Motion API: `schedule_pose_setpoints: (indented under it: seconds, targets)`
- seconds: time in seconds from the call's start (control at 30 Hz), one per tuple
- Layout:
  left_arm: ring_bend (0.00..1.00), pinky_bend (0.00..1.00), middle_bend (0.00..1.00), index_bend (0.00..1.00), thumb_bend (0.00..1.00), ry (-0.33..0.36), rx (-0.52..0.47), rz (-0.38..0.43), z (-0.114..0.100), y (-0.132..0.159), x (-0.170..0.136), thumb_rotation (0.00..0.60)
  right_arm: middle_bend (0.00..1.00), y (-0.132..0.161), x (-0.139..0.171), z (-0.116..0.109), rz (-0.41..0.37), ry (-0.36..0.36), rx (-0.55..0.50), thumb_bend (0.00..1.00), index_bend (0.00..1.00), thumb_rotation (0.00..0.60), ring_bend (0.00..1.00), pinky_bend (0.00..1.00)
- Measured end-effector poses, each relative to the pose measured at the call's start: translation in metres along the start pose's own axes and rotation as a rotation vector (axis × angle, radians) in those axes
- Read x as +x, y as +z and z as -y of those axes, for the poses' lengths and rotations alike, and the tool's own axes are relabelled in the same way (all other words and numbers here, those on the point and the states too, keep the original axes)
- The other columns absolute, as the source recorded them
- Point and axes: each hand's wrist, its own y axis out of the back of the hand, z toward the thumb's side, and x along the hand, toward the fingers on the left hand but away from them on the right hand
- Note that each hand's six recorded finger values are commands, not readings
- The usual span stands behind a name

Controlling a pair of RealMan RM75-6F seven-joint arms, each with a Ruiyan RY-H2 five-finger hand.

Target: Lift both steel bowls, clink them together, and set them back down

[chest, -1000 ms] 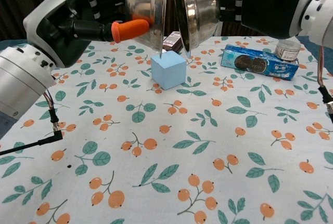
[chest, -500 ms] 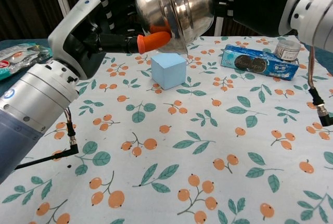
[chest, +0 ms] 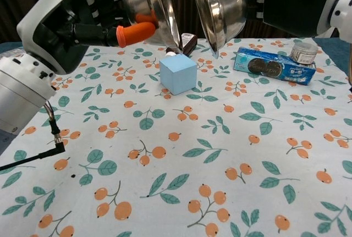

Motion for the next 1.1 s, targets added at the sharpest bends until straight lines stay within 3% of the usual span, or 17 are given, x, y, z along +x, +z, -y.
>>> schedule_pose_setpoints:
  seconds: [0.6,0.73,0.97,1.1]
  targets:
    - [0.22,0.37,0.22,0.37,0.04,-0.068,-0.027,-0.002,0.044,-0.006,0.005,0.600,0.33,-0.003,-0.002,0.025,0.018,0.062,0.005,0.16,0.50,0.600,0.46,0.50]
    - [0.22,0.37,0.22,0.37,0.04,-0.064,-0.012,0.007,0.041,-0.007,0.006,0.600,0.33,0.001,-0.001,0.019,0.011,0.043,0.003,0.16,0.50,0.600,0.46,0.50]
    - [0.22,0.37,0.22,0.37,0.04,-0.005,0.030,0.053,0.009,0.003,0.006,0.600,0.33,0.005,0.003,-0.004,0.007,-0.005,0.005,0.16,0.50,0.600,0.46,0.50]
    - [0.22,0.37,0.22,0.37,0.04,-0.022,0.034,0.039,0.011,0.001,0.003,0.600,0.33,0.002,0.004,-0.001,0.016,0.017,0.010,0.16,0.50,0.600,0.46,0.50]
